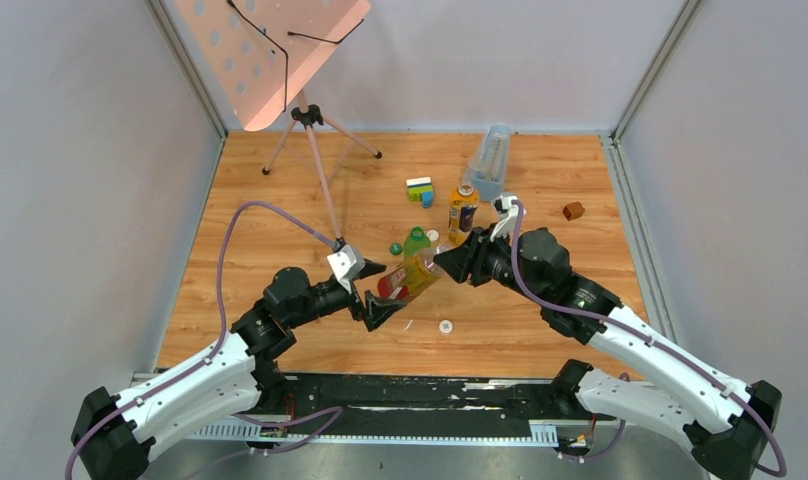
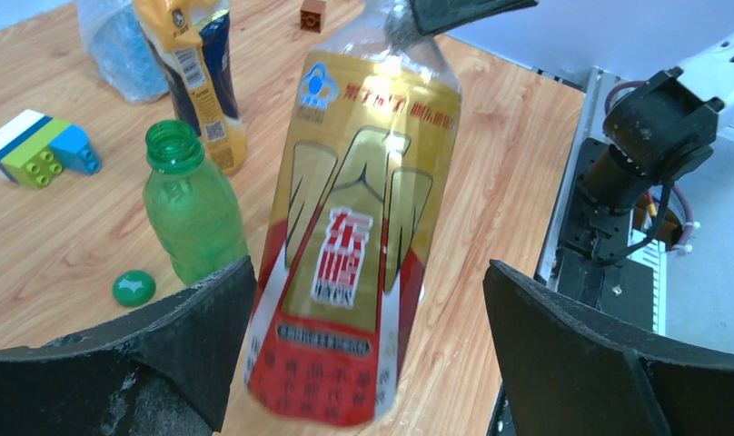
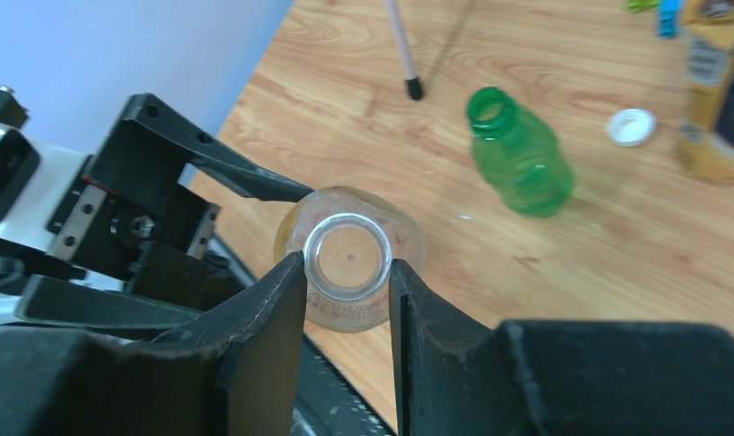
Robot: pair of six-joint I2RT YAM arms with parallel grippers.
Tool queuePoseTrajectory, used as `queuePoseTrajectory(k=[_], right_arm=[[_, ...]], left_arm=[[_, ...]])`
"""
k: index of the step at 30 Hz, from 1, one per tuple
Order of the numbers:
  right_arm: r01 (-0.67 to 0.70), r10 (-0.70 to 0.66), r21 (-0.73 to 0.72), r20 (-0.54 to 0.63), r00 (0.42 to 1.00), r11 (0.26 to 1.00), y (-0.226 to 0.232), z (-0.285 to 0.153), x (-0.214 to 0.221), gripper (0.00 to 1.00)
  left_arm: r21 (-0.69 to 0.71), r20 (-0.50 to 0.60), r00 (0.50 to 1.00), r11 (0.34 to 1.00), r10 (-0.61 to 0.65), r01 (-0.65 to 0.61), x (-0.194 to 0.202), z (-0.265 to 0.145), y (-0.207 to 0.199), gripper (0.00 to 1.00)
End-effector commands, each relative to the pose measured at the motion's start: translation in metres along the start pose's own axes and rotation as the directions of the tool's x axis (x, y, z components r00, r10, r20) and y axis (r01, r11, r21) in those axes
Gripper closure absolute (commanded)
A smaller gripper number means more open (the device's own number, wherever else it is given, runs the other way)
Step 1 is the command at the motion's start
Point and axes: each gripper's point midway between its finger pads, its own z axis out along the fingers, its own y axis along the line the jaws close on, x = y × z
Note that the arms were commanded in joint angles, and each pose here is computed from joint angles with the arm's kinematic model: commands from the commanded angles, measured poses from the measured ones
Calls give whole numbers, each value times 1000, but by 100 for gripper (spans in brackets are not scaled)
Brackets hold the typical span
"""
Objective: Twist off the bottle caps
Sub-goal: Place the plastic bottle at the center of the board.
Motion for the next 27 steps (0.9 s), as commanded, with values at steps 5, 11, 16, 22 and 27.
queuePoseTrajectory(k=[5, 11, 16, 22, 27], right_arm=[[238, -260, 265, 54, 964, 934, -45, -36, -32, 100], [339, -359, 456, -44, 932, 823, -93, -27, -24, 100], [391, -405, 517, -92, 910, 761, -109, -14, -25, 100], [439, -423, 514, -156, 893, 737, -116, -1, -16, 96], [451, -415, 496, -188, 890, 742, -118, 2, -7, 86]], left_arm=[[-130, 7, 1000, 991, -27, 27, -13, -7, 18, 0], [-271, 31, 997, 960, -66, 72, -14, -15, 40, 0], [-416, 54, 994, 902, -100, 113, -12, -28, 64, 0], [-518, 83, 990, 843, -115, 141, -11, -43, 79, 0], [-604, 103, 986, 780, -129, 165, -6, -58, 93, 0]])
